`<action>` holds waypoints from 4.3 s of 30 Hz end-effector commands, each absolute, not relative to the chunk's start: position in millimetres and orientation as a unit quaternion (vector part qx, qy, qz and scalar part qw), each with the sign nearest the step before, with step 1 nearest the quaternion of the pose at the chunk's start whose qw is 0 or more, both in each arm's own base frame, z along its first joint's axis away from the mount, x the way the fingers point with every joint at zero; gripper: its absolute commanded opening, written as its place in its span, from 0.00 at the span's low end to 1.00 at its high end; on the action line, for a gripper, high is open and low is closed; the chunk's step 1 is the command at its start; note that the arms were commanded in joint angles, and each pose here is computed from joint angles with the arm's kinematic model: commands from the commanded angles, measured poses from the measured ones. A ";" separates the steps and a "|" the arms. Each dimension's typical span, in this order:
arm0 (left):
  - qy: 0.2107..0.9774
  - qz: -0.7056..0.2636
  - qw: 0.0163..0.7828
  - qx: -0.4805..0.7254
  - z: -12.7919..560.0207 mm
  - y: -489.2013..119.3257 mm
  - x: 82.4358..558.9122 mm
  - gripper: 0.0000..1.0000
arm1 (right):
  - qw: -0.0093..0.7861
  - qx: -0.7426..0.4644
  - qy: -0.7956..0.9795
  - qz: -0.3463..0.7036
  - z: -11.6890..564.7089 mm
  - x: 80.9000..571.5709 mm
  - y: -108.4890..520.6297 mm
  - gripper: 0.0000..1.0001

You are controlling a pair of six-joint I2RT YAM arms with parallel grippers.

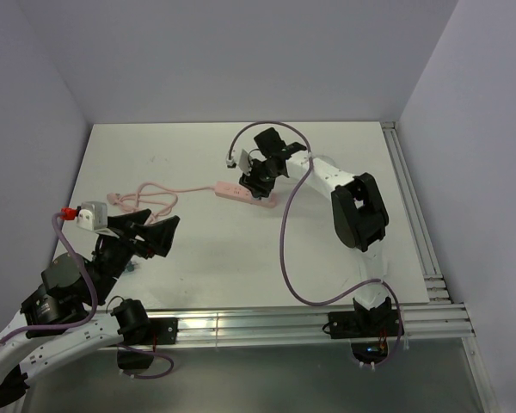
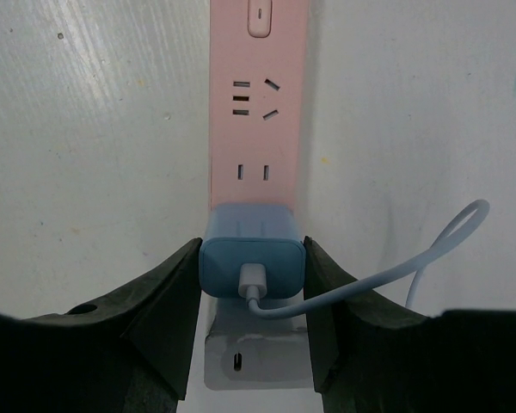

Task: Insert the plug

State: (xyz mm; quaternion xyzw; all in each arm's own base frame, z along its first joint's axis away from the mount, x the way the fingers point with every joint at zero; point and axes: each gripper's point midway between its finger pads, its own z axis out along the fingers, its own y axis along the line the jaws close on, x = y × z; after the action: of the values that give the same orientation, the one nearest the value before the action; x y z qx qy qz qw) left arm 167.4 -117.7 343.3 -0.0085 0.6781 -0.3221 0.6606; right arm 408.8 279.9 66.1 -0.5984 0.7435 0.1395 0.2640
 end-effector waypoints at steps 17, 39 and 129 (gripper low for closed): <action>0.673 -0.341 0.656 -0.018 351.6 -121.4 166.2 0.96 | 0.230 -0.561 0.788 0.106 58.7 399.0 264.6 0.64; 0.782 -0.235 0.575 -0.041 304.9 -150.2 194.5 0.99 | 0.555 -0.153 0.817 0.036 252.3 392.1 210.1 1.00; 0.814 -0.320 0.478 -0.082 281.5 -180.2 173.7 0.97 | 0.244 0.639 0.704 -0.191 24.0 193.4 -89.3 0.96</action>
State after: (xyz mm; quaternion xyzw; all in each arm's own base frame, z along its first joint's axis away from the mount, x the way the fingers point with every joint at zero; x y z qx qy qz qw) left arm 163.9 -206.5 289.3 -0.0364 0.8067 -0.3714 0.4582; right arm 177.7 -81.0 12.6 0.6554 0.6980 -0.1941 0.2134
